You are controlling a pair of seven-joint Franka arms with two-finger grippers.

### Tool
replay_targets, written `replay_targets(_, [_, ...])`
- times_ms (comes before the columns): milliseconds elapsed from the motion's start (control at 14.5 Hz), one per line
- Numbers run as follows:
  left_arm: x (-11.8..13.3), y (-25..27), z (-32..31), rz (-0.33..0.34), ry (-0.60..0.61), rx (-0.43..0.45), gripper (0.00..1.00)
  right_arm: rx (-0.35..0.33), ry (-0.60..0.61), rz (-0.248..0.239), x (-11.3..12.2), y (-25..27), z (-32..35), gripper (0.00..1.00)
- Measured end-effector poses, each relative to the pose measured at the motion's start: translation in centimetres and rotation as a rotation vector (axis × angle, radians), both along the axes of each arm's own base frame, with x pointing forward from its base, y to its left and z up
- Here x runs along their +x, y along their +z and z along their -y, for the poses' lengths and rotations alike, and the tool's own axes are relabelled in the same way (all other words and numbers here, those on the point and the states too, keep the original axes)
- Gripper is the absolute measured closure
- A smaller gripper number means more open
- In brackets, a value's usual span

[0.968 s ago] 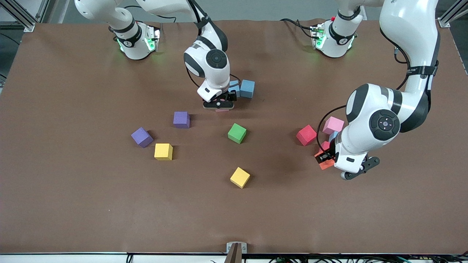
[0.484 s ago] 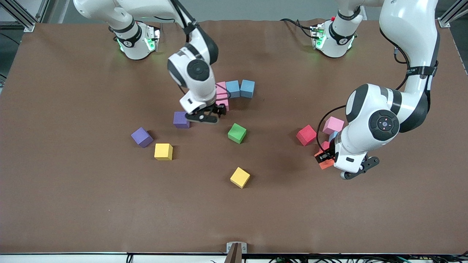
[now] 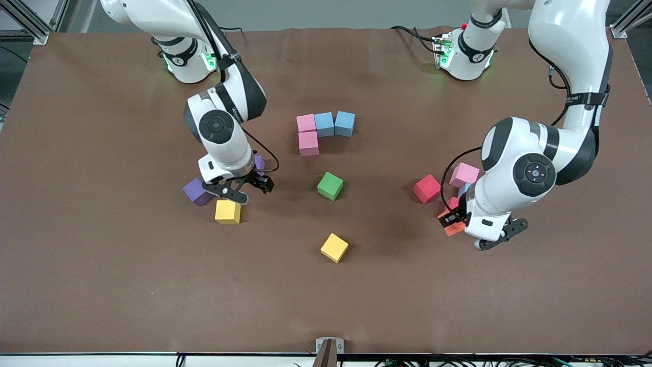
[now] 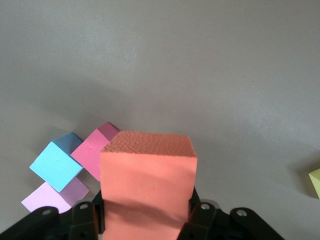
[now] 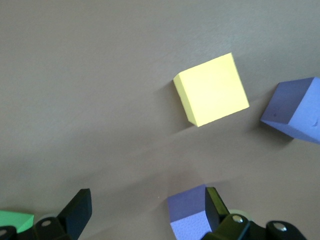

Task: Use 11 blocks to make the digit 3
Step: 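Release the pink cube and grasp the green cube with the right gripper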

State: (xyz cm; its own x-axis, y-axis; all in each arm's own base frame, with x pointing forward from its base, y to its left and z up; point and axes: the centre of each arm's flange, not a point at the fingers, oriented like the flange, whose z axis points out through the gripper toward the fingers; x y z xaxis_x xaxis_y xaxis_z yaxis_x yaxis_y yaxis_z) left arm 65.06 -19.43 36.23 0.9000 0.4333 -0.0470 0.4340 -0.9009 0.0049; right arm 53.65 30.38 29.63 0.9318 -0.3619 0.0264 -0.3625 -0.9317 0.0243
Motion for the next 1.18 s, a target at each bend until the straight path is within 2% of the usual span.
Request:
replay_targets(138, [0.0,-0.1,0.1,-0.001,0.009,0.000,0.41,0.017,-0.016,0.019,-0.2,0.8,-2.1,0.00])
replay_targets(346, [-0.2,-0.3,0.4,-0.005,0.025,0.001,0.41,0.026,-0.061,0.036,-0.8,1.8,-9.6,0.00])
replay_targets(553, [-0.3,-0.4,0.7,-0.006,0.028,0.001,0.41,0.028,-0.104,0.054,-0.7,0.4,-15.4,0.00])
replay_targets(899, [-0.3,-0.6,0.7,-0.007,0.027,0.001,0.41,0.002,-0.128,0.048,-2.1,-4.9,-20.3,0.00])
replay_targets(1175, [-0.2,-0.6,0.7,-0.005,0.027,0.000,0.41,0.007,-0.149,0.059,-1.9,-6.3,-22.0,0.00])
